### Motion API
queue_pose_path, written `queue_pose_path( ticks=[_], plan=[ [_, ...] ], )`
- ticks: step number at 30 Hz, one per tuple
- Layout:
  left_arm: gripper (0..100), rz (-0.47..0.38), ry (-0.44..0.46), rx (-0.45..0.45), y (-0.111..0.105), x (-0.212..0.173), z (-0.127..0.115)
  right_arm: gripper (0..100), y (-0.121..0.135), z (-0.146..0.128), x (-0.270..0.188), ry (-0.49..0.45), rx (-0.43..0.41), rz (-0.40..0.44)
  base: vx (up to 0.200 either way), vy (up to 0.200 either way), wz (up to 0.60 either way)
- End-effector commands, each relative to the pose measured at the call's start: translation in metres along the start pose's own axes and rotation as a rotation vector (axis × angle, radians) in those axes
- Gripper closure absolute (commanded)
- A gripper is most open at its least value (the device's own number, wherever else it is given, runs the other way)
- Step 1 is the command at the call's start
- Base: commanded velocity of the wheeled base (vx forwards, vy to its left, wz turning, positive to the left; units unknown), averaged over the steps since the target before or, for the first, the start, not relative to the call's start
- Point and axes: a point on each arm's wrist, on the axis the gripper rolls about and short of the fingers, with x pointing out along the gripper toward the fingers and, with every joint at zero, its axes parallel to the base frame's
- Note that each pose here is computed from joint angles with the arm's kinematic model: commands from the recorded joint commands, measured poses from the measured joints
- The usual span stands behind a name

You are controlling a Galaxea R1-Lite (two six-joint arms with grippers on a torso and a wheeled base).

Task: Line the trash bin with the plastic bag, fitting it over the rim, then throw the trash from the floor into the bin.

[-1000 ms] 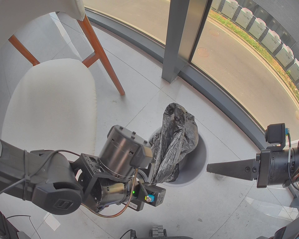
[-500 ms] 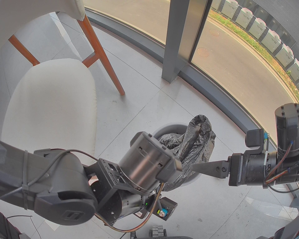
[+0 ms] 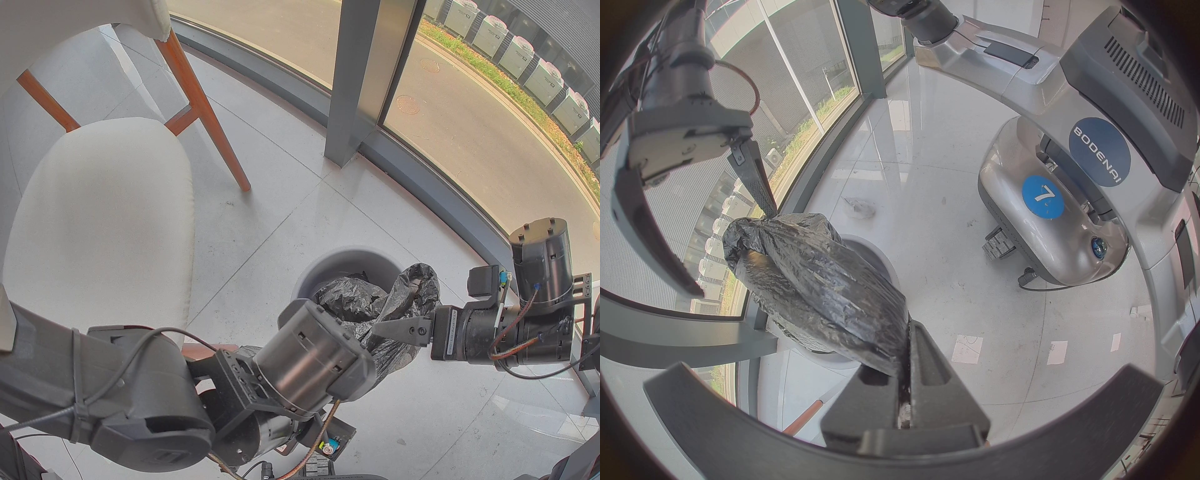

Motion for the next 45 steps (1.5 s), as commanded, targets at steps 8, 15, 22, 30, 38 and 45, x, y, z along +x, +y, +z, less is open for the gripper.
queue_pose_path(
  ticks=[8,15,22,30,38,45],
  plan=[
    [100,-0.003,0.019,-0.002,-0.001,0.002,-0.001,0,-0.024,-0.006,0.021,-0.048,-0.055,-0.107,0.000,0.000,0.00],
    [100,-0.005,0.022,-0.029,-0.002,0.003,-0.001,0,-0.027,-0.005,0.022,-0.061,-0.057,-0.141,0.000,0.000,0.00],
    [100,0.002,0.040,-0.063,-0.002,0.003,0.000,0,-0.035,-0.008,0.034,-0.058,-0.087,-0.224,0.000,0.000,0.00],
    [100,0.018,0.036,-0.070,-0.004,0.009,0.001,100,-0.033,-0.010,0.038,-0.134,-0.094,-0.188,0.000,0.000,0.00],
    [100,0.045,0.028,-0.079,-0.007,0.011,0.001,100,-0.034,-0.013,0.044,-0.194,-0.145,-0.146,0.000,0.000,0.00],
    [100,0.062,0.040,-0.090,-0.003,0.009,-0.001,100,-0.032,-0.009,0.048,-0.234,-0.147,-0.123,0.000,0.000,0.00]
  ],
)
